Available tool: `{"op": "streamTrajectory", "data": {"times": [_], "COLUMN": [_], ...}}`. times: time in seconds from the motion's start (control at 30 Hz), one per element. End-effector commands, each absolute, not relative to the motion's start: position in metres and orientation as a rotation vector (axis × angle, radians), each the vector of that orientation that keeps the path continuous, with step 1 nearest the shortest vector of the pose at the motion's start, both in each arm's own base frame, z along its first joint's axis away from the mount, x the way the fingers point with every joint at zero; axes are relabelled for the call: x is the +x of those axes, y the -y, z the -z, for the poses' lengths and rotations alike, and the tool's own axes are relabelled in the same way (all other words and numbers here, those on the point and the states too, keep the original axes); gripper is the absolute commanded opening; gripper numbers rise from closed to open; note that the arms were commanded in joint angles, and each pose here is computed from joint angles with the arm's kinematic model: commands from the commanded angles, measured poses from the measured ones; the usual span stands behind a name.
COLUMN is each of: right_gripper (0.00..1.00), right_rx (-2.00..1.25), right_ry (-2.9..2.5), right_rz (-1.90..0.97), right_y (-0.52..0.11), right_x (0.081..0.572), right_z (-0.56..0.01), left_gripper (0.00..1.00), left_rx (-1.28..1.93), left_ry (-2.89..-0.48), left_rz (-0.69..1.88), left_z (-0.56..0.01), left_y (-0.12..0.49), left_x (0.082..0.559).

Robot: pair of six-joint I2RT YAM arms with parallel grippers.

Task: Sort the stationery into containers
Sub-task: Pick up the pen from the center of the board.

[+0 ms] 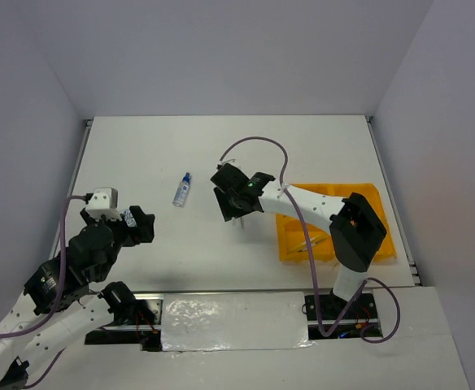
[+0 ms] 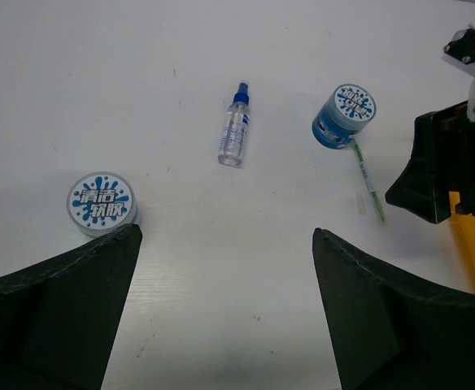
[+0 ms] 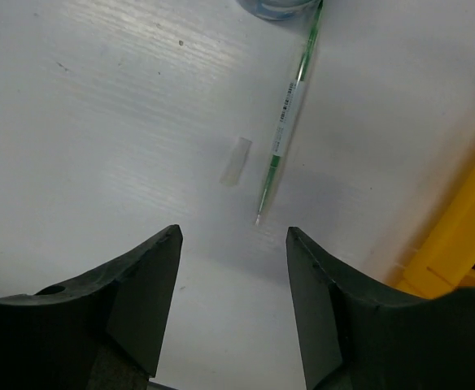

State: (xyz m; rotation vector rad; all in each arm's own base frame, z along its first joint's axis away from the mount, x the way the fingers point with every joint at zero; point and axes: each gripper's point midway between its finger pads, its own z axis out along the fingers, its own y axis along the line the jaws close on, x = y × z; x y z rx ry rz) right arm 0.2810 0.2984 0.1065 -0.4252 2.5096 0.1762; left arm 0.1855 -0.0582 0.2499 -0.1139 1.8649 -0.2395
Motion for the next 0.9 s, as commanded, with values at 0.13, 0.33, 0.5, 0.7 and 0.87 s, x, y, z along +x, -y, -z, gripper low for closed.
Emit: {"op": "streamTrajectory", "data": {"times": [0.13,0.33,0.5,0.7,0.87], "right_gripper": [0.59,0.51,0.47,0.43,0.33], "right_rx": [-0.514,-0.514,-0.498,-0.488,-0.420], "right_ry": [-2.531,-2.572,-2.583,-2.639,-2.685], "right_rz": [-0.234,-0.237,-0.226,-0.175,-0.128], "right_y": [-0.299,-0.293,-0.290,-0.286,-0.272], "right_x": [0.296,0.306,0.316,0.325,0.323], "right_z": [-0.094,-0.065,-0.054,-0.030,-0.010], "left_gripper": [0.99,0.99,0.99,0.99,0.99], "left_rx": [-0.116,-0.105,-0.100,-0.079,-0.062], "left_ry": [-1.867,-1.873,-1.873,-1.893,-1.893], "left_rz": [0.235,0.238,0.241,0.239,0.253], "left_z": [-0.257,-0.256,-0.256,-0.253,-0.253], "left_y": [0.063,0.066,0.067,0.072,0.075], "left_x": [0.191,0.192,0.192,0.194,0.194]}}
